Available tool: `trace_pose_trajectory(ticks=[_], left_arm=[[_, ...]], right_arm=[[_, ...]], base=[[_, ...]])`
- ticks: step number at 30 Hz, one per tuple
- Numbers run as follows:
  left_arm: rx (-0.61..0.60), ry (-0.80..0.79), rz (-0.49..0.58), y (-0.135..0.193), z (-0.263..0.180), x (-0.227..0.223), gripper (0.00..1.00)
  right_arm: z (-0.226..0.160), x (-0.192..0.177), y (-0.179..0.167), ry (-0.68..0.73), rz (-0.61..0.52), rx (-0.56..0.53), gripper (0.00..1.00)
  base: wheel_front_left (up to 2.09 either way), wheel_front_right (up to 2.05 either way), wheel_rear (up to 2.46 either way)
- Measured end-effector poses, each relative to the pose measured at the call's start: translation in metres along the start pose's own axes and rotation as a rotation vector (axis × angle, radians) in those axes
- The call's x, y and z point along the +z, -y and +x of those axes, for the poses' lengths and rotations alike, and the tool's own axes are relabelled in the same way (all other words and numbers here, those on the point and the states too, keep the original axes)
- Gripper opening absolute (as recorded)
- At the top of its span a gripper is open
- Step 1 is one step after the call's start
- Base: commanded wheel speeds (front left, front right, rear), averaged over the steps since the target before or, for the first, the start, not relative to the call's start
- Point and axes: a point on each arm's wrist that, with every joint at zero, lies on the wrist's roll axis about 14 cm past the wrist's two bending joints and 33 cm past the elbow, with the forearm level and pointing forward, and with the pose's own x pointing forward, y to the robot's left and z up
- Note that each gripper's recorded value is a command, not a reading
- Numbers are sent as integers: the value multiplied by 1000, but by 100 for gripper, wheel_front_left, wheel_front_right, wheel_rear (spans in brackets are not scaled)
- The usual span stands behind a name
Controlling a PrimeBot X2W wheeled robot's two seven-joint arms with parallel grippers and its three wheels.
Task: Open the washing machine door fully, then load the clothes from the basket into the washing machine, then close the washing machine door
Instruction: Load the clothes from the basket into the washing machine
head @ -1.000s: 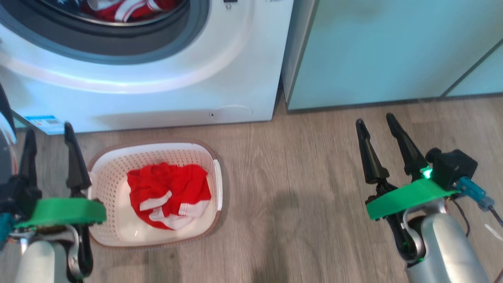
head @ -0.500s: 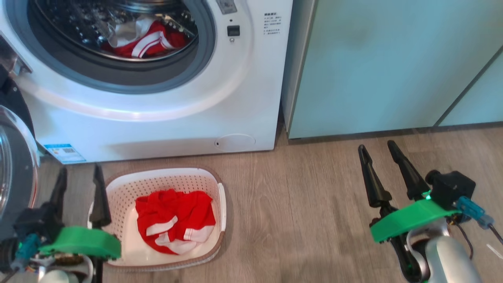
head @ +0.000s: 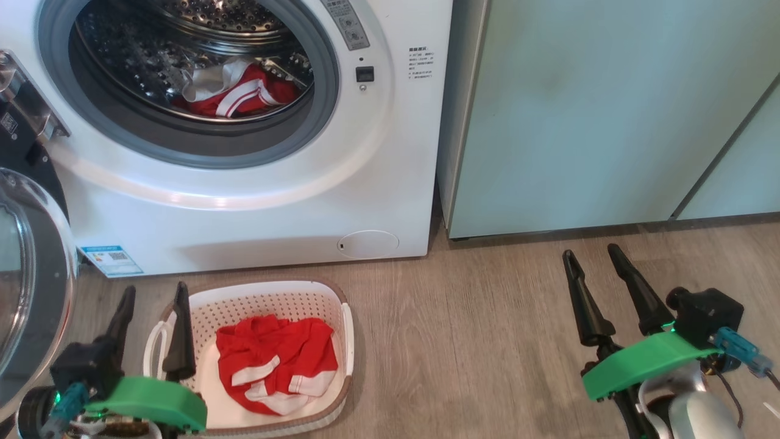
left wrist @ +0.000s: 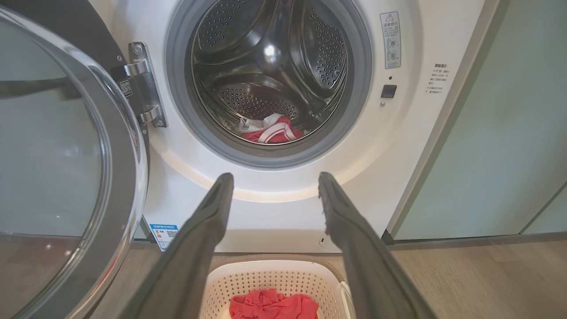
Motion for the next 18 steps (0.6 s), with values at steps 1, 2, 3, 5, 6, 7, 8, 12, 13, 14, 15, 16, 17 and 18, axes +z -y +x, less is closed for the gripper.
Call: trace_pose_trajectory(ticks=[1, 2, 3, 5, 6, 7, 8, 12, 13, 14, 15, 16, 17, 18], left_arm=[[-1, -2, 1, 0, -2, -1, 100], [-1, -6, 1, 0, -3, -2, 100], [-2, -9, 1, 0, -4, -2, 100], [-2, -9, 3, 0, -5, -2, 100], [-3, -9, 3, 0, -5, -2, 100], [-3, -9, 4, 0, -5, -2, 100], [-3, -9, 4, 0, -5, -2, 100], [-7, -14, 3, 1, -5, -4, 100], [-9, -15, 2, 2, -5, -4, 100], [-10, -17, 2, 2, -6, -5, 100], [-11, -18, 1, 2, -6, -5, 100], [-11, -19, 2, 2, -6, -5, 100], [-10, -20, 2, 2, -6, -6, 100], [-9, -21, 2, 2, -6, -6, 100]], right_arm=[[0, 1, 0, 3, 0, 0, 100], [0, 2, 0, 7, -1, 1, 100], [0, 3, 0, 10, 0, 2, 100], [1, 6, -2, 17, 0, 5, 100], [1, 6, -2, 17, 0, 6, 100], [1, 6, -2, 16, 0, 6, 100], [1, 6, -2, 16, 0, 6, 100], [1, 5, -2, 13, 0, 7, 100], [1, 4, -2, 11, 0, 7, 100], [1, 3, -2, 9, 1, 7, 100], [1, 2, -2, 6, 1, 7, 100], [1, 1, -2, 3, 1, 6, 100], [1, 1, -2, 0, 2, 6, 100], [1, 0, -2, -2, 2, 6, 100]], base=[[0, 0, 0], [0, 0, 0], [0, 0, 0], [0, 0, 0], [0, 0, 0], [0, 0, 0], [0, 0, 0], [0, 0, 0], [0, 0, 0], [0, 0, 0], [0, 0, 0], [0, 0, 0], [0, 0, 0], [0, 0, 0]])
